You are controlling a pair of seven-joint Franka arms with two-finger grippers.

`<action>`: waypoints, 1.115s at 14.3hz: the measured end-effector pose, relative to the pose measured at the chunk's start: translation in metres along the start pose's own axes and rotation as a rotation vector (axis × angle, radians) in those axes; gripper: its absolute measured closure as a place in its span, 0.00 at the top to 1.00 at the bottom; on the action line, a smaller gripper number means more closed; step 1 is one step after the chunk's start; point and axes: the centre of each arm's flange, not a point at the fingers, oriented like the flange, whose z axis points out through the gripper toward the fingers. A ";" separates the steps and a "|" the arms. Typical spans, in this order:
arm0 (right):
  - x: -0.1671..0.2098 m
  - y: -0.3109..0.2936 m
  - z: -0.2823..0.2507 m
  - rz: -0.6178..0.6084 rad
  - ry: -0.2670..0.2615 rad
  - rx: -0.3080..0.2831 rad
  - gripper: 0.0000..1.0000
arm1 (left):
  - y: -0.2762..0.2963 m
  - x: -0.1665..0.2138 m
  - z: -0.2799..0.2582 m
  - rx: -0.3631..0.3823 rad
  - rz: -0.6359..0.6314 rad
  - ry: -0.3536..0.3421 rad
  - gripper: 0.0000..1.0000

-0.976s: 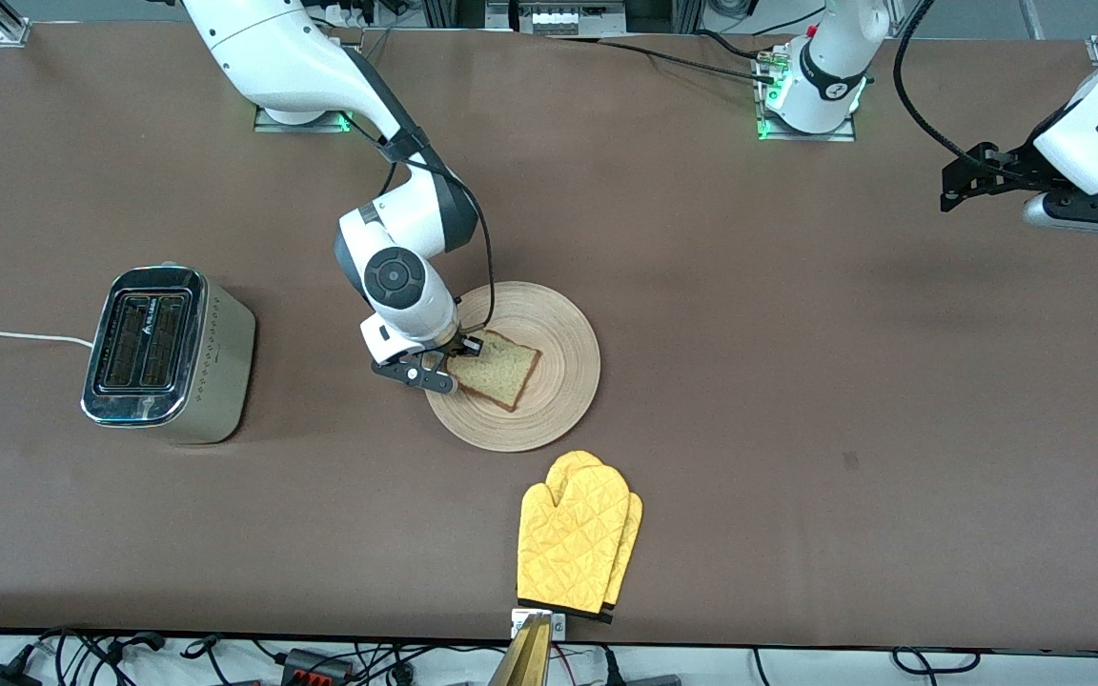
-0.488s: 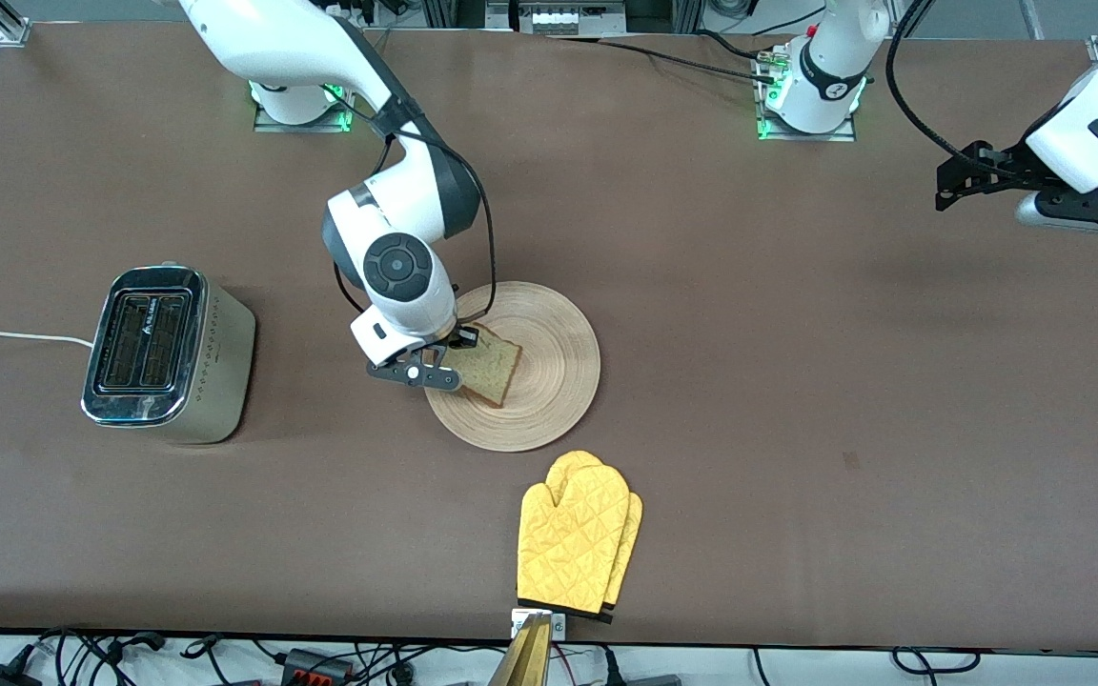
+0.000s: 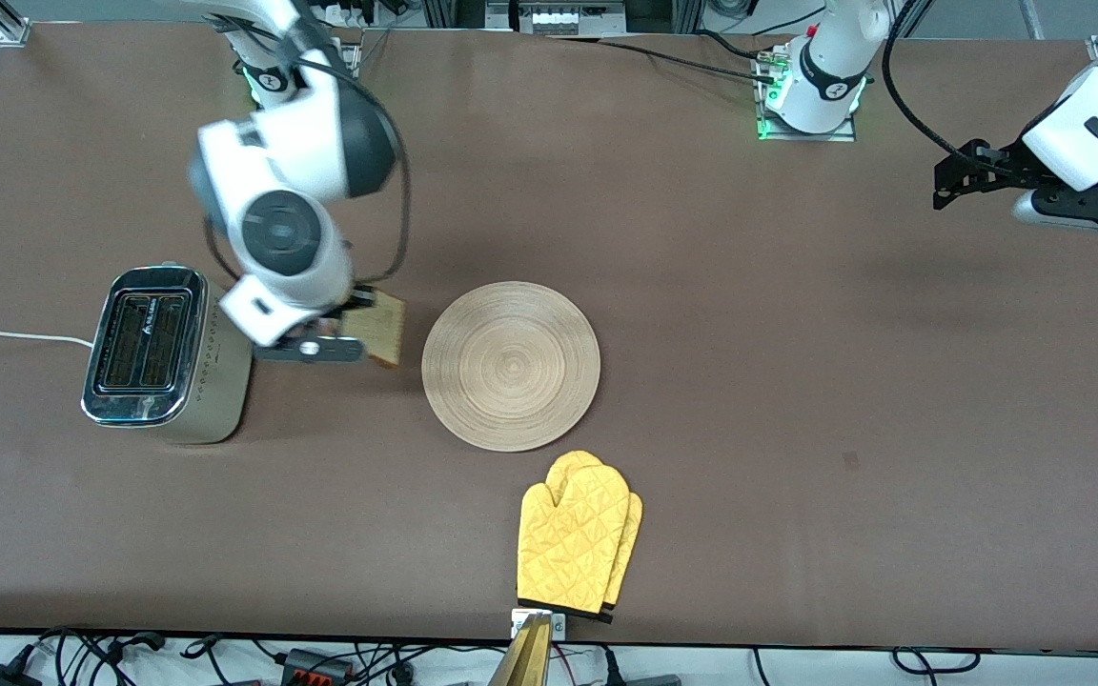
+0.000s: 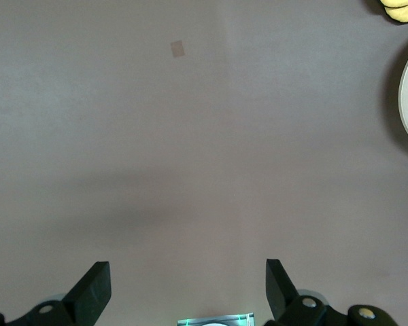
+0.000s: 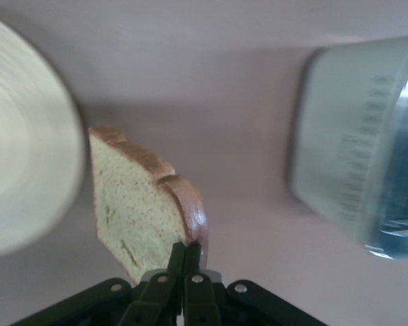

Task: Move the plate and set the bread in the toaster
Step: 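Carry the bread over the toaster slot with the right gripper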

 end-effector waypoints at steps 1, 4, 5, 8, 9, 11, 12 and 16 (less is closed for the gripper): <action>-0.001 0.033 -0.007 -0.020 -0.014 -0.028 0.02 | 0.000 0.000 0.000 0.000 0.000 0.000 1.00; -0.003 0.107 -0.014 -0.088 -0.043 -0.148 0.02 | -0.001 -0.001 0.001 -0.001 -0.001 -0.009 1.00; -0.002 0.120 -0.014 -0.115 -0.051 -0.185 0.02 | -0.001 -0.001 0.001 -0.001 -0.002 -0.013 1.00; -0.003 0.147 -0.021 -0.169 -0.069 -0.310 0.02 | -0.001 -0.002 0.002 -0.001 -0.003 -0.017 1.00; -0.002 0.157 -0.022 -0.171 -0.072 -0.337 0.02 | -0.001 -0.002 0.002 -0.001 -0.003 -0.017 1.00; 0.002 0.172 -0.021 -0.166 -0.075 -0.387 0.02 | -0.001 -0.002 0.002 -0.001 -0.003 -0.016 1.00; 0.004 0.176 -0.021 -0.174 -0.073 -0.409 0.02 | -0.001 -0.002 0.001 -0.001 -0.003 -0.016 1.00; 0.019 0.181 -0.010 -0.198 -0.047 -0.427 0.02 | -0.003 -0.002 0.001 -0.001 -0.008 -0.016 1.00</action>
